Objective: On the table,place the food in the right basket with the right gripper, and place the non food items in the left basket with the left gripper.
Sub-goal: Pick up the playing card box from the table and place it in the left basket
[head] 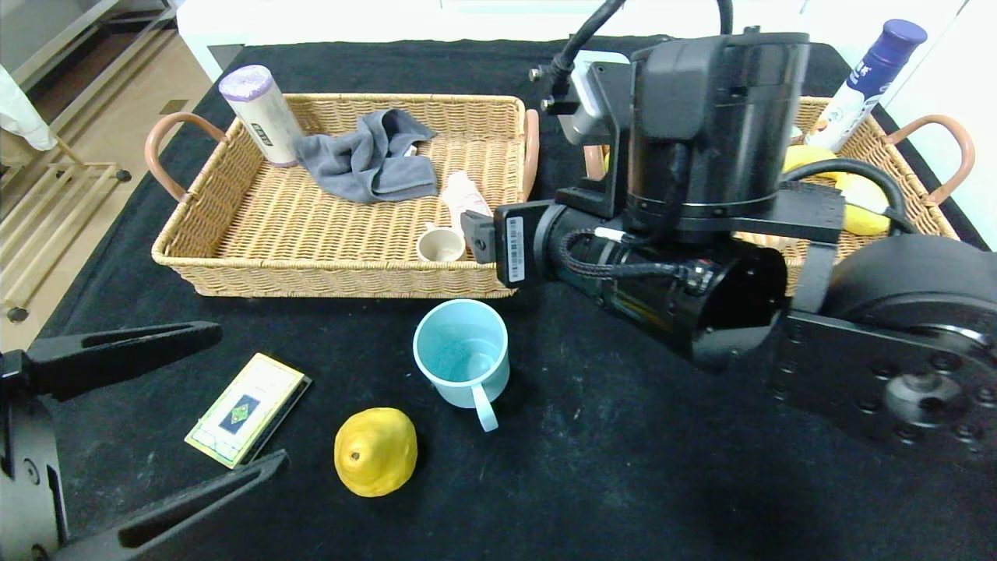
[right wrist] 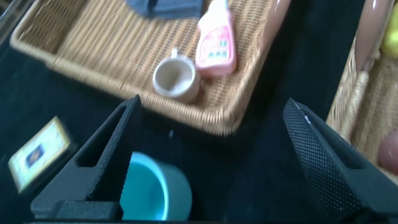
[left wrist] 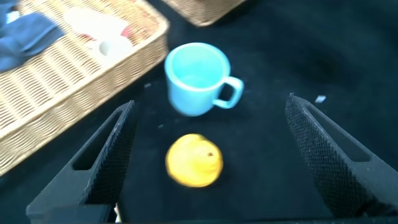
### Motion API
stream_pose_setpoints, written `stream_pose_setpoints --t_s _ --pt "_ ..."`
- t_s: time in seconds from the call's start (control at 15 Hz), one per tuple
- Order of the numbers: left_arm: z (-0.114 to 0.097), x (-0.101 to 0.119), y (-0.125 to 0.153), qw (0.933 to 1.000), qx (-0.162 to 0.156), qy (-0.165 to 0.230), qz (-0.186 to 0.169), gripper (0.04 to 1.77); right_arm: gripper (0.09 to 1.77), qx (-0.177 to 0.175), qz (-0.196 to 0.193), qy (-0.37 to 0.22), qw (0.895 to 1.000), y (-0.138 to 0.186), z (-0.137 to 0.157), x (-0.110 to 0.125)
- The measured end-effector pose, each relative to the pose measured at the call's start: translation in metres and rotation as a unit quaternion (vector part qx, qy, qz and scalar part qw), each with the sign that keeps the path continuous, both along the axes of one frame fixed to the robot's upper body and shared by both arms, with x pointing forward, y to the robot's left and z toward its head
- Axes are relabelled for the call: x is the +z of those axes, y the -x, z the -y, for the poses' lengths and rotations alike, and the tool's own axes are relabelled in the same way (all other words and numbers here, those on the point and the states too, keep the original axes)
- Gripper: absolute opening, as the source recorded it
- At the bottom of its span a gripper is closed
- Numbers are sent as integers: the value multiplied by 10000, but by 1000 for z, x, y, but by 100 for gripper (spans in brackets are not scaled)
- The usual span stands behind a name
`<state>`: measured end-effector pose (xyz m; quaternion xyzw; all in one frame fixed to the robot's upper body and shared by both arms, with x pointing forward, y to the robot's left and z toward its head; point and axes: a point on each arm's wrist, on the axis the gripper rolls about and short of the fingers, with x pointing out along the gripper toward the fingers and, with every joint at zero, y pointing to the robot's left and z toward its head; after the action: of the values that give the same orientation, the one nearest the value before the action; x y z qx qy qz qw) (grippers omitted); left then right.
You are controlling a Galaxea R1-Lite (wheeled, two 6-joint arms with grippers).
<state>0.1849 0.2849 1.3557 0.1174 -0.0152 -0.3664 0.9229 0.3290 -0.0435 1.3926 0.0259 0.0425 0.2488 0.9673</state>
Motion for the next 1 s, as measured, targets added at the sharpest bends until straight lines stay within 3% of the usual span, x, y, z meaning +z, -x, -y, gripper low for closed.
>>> stream_pose_setpoints --t_s 0.27,0.73,1.0 --pt "4 -2 -9 9998 125 -51 -128 172 168 589 -149 136 9981 32 45 -6" --pt "5 -5 -15 9992 328 -114 -217 172 170 1524 59 255 9880 63 120 -34" --pt "3 -7 -16 9962 815 -174 -240 172 170 1689 426 96 9847 69 143 -52"
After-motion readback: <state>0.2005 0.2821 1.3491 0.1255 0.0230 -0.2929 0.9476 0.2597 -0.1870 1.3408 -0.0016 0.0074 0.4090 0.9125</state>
